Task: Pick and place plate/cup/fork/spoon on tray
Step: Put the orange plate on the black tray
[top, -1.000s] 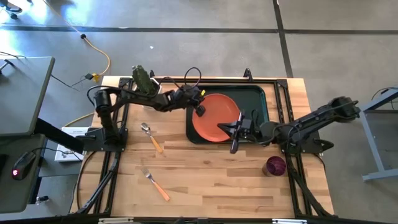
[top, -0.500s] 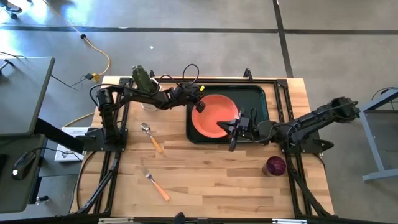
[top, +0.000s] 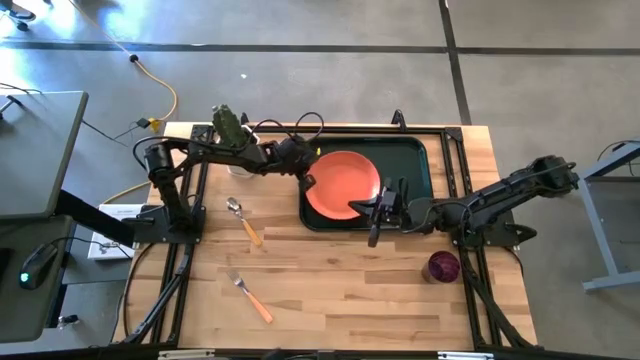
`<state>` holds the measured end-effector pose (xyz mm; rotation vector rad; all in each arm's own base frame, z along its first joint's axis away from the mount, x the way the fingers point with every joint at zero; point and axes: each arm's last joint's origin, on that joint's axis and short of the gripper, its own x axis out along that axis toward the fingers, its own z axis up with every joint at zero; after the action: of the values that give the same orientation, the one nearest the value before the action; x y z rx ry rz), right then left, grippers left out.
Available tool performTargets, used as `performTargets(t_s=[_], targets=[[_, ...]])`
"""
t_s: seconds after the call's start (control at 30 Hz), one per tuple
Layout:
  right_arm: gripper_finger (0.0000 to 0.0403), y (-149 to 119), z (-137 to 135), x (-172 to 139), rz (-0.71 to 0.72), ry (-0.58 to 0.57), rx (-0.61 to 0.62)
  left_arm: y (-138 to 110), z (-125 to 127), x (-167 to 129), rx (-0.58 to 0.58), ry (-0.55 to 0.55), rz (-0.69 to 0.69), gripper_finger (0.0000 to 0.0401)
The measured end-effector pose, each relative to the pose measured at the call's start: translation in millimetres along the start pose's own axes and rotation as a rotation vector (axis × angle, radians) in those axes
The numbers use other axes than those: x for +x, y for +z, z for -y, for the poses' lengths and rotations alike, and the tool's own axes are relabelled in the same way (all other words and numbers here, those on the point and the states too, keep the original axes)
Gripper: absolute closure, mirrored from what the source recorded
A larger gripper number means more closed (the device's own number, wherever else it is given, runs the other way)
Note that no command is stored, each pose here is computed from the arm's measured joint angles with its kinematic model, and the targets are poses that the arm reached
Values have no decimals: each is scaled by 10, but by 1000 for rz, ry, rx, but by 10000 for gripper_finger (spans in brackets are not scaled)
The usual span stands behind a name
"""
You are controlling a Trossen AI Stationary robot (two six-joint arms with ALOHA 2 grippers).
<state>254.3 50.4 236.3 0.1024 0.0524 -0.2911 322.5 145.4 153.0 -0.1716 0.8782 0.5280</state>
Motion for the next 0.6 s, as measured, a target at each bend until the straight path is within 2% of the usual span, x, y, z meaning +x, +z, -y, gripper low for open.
performTargets(t_s=[0.2, 0.33, 0.6], targets=[[402, 49, -4, -1, 46, 1, 25, -88, 63, 106, 15, -62, -52, 387], [402, 113, -10, -7, 103, 11, 60, -107, 125, 201, 25, -86, -35, 389], [402, 231, -39, 14, 132, 12, 25, -1, 231, 324, 20, -132, 132, 389]])
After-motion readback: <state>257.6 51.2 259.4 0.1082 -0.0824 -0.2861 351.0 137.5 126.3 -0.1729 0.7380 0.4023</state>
